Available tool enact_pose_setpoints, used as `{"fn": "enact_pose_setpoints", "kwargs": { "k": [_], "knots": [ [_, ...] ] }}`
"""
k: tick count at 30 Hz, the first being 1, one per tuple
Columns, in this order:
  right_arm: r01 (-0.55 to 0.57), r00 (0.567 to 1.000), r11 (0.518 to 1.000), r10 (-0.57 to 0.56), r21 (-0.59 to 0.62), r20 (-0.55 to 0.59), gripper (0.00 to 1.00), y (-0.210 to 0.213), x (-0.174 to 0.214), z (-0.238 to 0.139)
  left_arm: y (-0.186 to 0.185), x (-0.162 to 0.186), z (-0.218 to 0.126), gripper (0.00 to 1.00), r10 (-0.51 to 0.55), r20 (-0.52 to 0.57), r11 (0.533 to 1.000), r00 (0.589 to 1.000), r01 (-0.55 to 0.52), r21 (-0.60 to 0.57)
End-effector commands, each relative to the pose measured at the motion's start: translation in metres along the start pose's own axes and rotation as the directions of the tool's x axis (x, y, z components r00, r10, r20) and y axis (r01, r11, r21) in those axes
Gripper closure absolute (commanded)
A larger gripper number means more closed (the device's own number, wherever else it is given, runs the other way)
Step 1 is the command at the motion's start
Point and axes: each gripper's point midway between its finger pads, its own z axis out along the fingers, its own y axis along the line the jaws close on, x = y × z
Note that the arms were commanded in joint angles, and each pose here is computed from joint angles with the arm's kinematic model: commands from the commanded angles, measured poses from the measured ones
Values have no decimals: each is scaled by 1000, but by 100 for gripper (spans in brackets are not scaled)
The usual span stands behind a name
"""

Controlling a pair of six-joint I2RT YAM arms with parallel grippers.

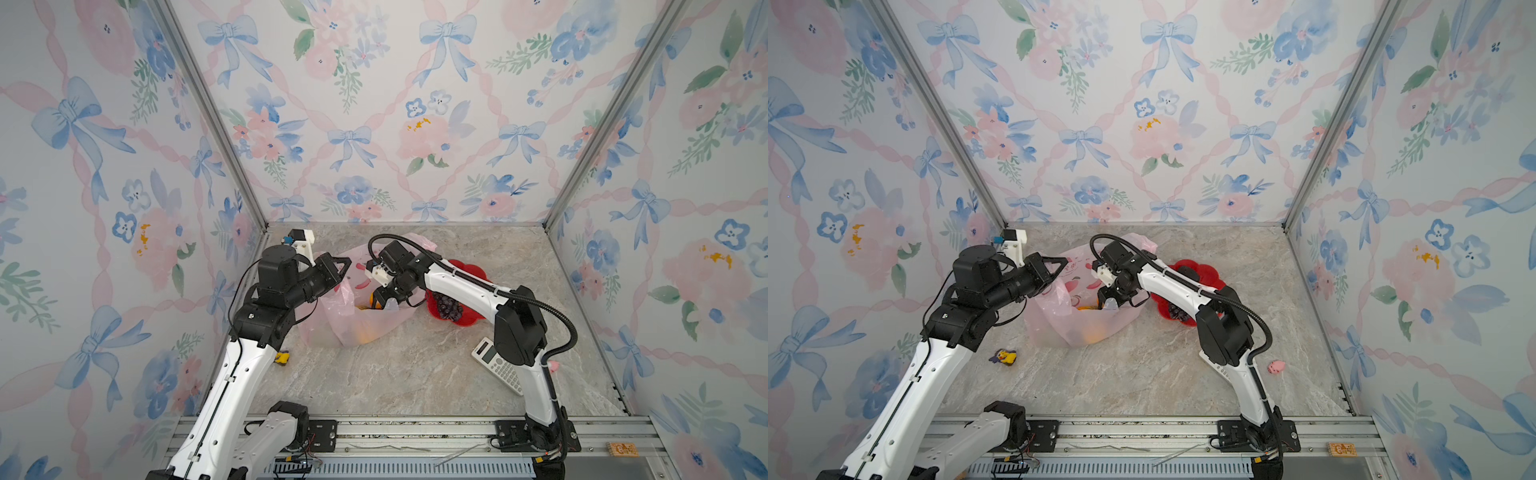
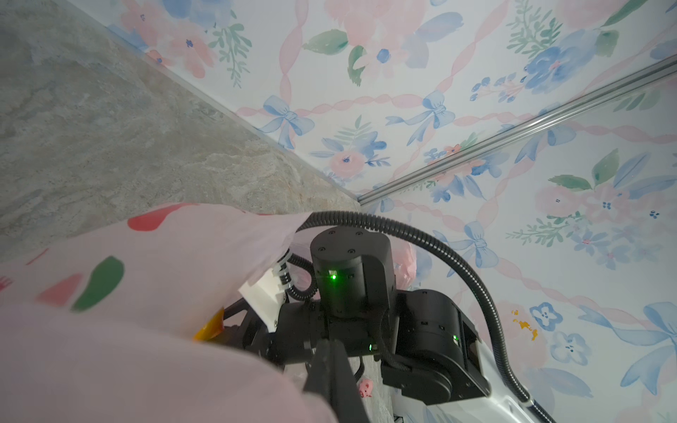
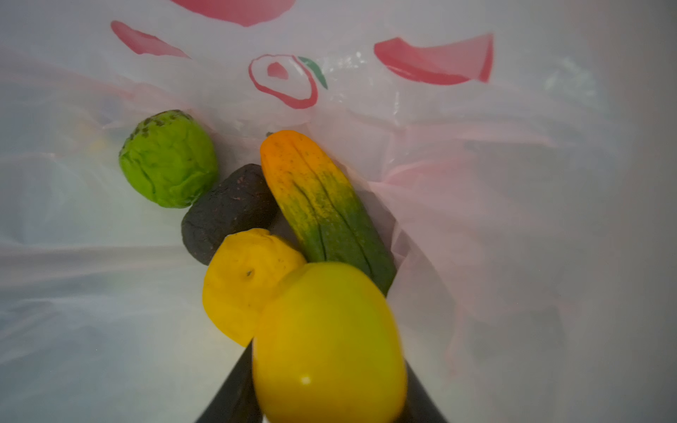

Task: Place the fruits into the plastic bag
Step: 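Open the right gripper to release the mango inside the bag, then withdraw the right gripper from the bag and move it over the bowl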

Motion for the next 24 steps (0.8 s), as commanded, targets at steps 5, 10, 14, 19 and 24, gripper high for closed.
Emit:
{"fn": "enact_pose_setpoints", "kwargs": {
  "k": [5,10,14,19,24],
  "knots": [
    [-105,992,994,105,6,-75,50,-23,8,1,0,4,6,100,4,-13,1000,1000,-4,29],
    [-124,990,992,123,-5,-62,40,-25,5,-7,0,2,12,100,11,-22,1000,1000,-11,26],
    [-116,992,993,115,-20,-45,36,-19,2,-17,-1,0,16,100,15,-31,1000,999,-15,27],
    [-111,994,993,111,-38,-10,35,-9,-4,-38,-3,-1,16,100,20,-27,999,999,-19,32],
    [-94,994,991,98,-90,48,35,11,-13,-68,-3,-2,15,100,22,-22,999,1000,-21,31]
  ]
}}
